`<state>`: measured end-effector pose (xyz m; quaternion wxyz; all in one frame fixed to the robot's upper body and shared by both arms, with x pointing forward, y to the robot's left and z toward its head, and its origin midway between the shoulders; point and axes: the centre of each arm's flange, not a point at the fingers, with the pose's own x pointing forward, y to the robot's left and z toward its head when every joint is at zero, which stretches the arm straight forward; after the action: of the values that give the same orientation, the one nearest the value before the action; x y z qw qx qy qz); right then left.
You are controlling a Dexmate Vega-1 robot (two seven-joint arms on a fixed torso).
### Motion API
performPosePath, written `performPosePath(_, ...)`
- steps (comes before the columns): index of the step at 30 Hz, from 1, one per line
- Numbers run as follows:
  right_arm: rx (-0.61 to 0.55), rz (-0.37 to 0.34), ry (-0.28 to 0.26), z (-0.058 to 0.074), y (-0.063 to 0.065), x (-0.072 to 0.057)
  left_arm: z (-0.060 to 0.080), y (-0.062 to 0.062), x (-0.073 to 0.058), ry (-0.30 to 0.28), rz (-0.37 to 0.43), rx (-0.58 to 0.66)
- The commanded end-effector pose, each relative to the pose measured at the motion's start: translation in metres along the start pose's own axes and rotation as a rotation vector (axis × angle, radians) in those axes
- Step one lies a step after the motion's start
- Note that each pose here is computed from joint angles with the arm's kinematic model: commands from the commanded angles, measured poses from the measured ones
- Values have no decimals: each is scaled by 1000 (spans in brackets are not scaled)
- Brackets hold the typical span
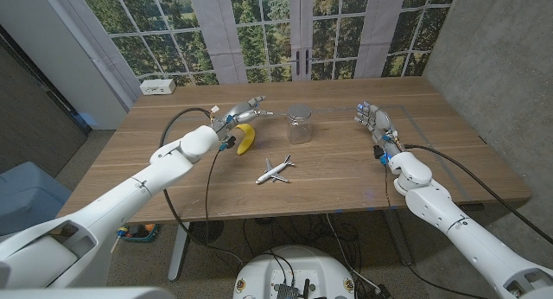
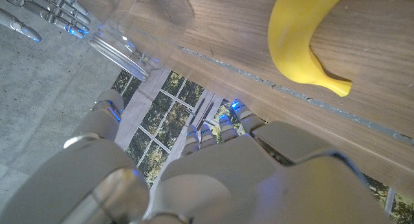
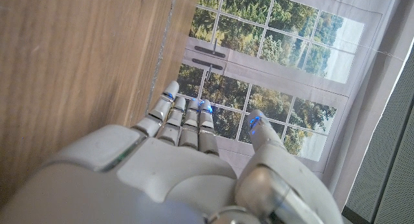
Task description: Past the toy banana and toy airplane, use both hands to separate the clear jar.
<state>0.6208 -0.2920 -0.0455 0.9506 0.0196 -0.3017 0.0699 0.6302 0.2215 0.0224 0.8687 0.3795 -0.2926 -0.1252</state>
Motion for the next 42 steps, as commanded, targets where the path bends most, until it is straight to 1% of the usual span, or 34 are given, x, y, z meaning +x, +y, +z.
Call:
performPosePath(1, -9, 0, -18, 4, 2, -5, 2, -13, 9, 6, -59, 20)
performPosePath(6, -12, -1, -25, 6, 2, -7, 3, -17, 12, 8, -79, 26)
performPosePath(12, -12, 0, -28, 6, 2, -9, 4, -21, 14, 7, -77, 32)
performPosePath(27, -16, 2, -33, 8, 0, -13, 8, -31, 22, 1, -114, 26)
performPosePath(30, -16, 1, -33, 8, -1, -14, 8, -34, 24, 1, -102, 19)
performPosePath(34, -13, -2, -32, 8, -2, -16, 9, -39, 28, 6, -129, 27)
performPosePath(40, -15, -5, -34, 8, -5, -18, 12, -45, 36, 20, -193, 39)
performPosePath(42, -18, -6, -34, 9, -5, -19, 13, -47, 38, 23, -201, 37)
